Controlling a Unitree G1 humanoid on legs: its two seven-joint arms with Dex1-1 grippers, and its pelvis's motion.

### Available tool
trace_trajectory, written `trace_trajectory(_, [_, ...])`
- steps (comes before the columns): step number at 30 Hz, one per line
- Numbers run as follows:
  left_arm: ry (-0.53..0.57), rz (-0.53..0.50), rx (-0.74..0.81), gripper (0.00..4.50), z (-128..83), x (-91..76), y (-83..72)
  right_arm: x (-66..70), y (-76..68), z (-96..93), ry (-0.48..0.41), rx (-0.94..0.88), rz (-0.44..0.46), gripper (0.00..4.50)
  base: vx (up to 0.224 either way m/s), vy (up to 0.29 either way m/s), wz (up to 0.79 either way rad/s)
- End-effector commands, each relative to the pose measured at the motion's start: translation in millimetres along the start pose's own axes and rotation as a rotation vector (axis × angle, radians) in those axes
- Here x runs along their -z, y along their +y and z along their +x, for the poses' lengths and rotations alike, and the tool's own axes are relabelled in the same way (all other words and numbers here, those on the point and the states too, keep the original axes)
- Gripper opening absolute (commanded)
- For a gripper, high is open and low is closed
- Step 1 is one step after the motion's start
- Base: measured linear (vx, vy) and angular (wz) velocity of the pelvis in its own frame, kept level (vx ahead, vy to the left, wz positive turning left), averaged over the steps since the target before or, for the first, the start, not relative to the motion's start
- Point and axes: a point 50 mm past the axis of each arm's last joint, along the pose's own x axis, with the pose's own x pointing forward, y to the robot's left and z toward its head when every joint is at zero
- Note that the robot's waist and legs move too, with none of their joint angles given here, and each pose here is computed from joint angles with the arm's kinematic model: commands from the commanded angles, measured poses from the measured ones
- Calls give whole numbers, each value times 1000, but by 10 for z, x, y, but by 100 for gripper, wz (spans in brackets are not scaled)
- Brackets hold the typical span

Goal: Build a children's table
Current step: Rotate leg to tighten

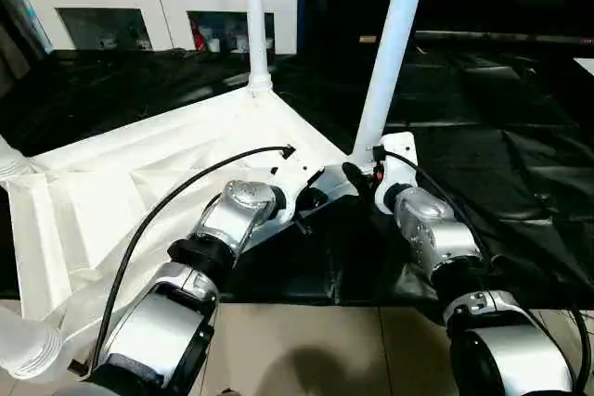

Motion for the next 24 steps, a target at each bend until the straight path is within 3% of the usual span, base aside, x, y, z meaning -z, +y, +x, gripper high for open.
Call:
trace_trajectory(1, [19,46,33,0,8,18,-23,-27,231,21,-18,-212,-9,362,0,0,0])
trace_trajectory(5, [26,45,56,0,-32,52,4,-87,145,-24,-33,-258,-47,391,0,0,0])
trace_trajectory(8, [17,99,192,0,-194,130,42,-148,-110,-253,16,-434,-227,394,0,0,0])
trace_trajectory(11, [-6,133,349,0,-310,163,-2,-149,-200,-370,61,-527,-291,394,0,0,0])
trace_trajectory(15, [29,144,464,0,-433,229,-18,-120,-246,-482,115,-628,-347,394,0,0,0])
trace_trajectory(23, [29,143,453,0,-508,258,37,-23,-215,-613,199,-770,-382,394,0,0,0])
trace_trajectory(24, [30,141,457,0,-521,261,34,-1,-206,-616,211,-777,-390,377,0,0,0])
